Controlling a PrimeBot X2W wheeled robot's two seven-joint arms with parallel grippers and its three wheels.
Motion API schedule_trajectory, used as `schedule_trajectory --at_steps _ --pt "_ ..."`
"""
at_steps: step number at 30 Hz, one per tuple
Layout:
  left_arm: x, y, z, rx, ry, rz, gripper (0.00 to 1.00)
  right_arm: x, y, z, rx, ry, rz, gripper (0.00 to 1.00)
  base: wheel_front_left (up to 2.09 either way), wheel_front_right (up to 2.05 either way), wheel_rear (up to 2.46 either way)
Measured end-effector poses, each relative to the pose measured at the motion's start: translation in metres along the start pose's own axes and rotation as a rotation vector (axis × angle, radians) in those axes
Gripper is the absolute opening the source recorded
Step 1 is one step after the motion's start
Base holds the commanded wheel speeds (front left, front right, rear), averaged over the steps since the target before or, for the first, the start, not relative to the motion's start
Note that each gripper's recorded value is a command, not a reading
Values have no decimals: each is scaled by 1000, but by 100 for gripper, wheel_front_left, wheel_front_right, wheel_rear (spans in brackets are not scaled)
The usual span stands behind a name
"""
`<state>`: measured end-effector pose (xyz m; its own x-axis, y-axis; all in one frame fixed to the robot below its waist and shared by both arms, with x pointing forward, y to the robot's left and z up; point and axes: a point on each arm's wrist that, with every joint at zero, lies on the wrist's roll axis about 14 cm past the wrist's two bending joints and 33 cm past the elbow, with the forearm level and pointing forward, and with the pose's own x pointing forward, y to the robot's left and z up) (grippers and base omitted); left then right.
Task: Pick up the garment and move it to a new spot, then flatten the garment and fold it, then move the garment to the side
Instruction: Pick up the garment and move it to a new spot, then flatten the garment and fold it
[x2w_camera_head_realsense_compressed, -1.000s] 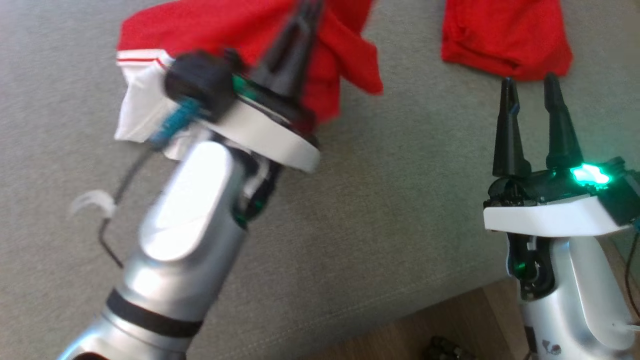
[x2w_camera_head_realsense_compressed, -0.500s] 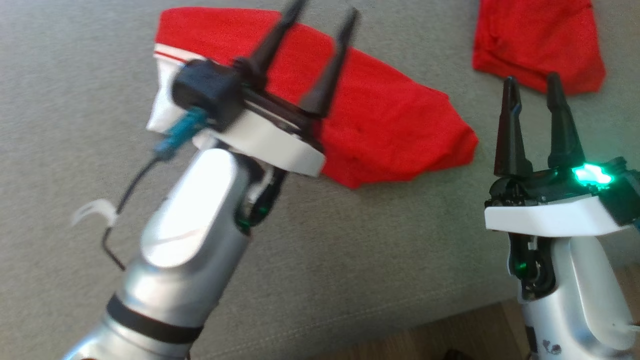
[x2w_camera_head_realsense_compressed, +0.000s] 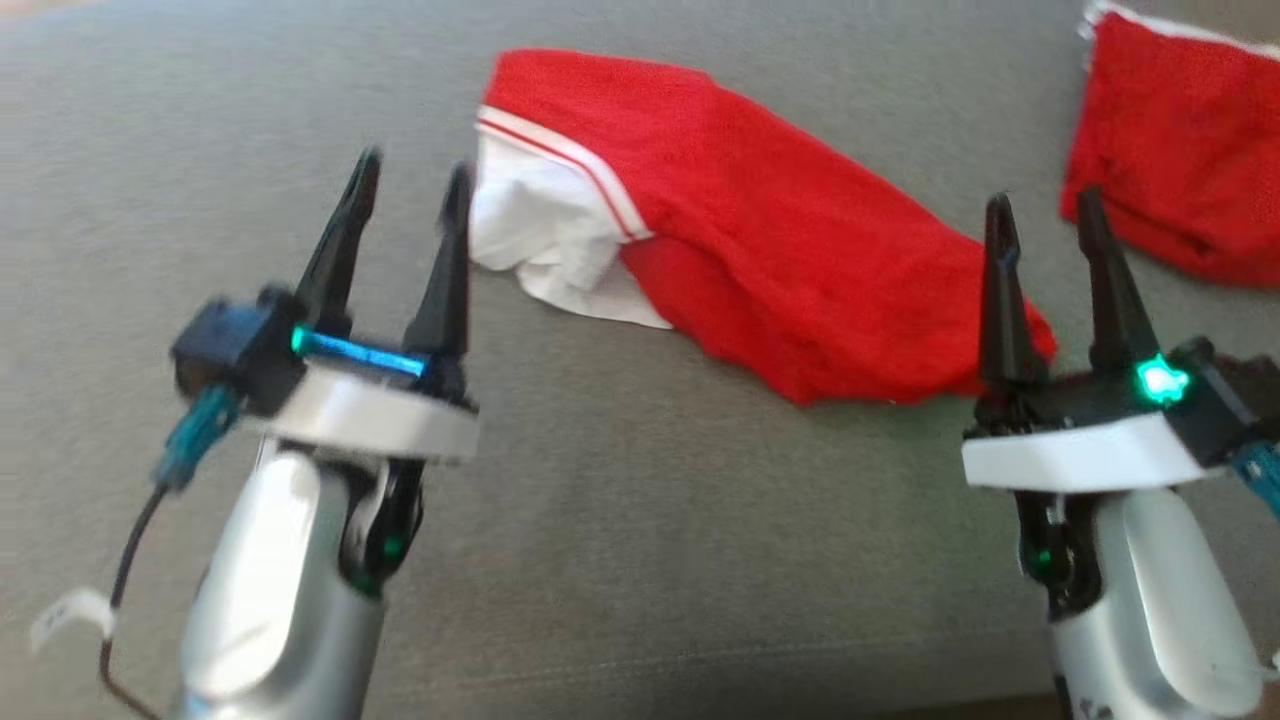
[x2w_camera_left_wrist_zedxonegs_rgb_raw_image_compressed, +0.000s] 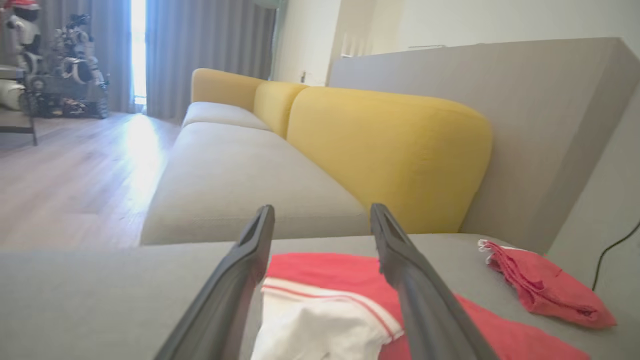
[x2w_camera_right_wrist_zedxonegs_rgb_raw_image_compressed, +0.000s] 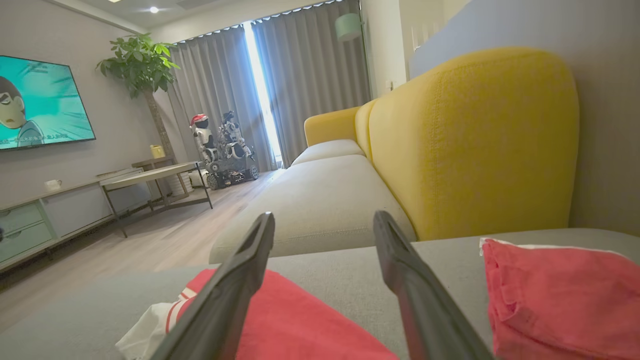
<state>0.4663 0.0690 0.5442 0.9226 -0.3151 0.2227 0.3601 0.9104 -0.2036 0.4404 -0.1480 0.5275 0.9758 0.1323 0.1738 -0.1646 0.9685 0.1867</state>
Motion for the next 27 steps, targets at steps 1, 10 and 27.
schedule_trajectory --at_steps 1,10,27 --pt "-9 8 -1 2 9 29 100 -2 2 -4 5 12 2 100 0 0 0" --pt "-74 44 14 37 16 201 100 -8 35 -18 -8 68 90 100 0 0 0" --pt "-97 54 21 -12 -4 296 100 -15 76 -45 -42 169 221 100 0 0 0"
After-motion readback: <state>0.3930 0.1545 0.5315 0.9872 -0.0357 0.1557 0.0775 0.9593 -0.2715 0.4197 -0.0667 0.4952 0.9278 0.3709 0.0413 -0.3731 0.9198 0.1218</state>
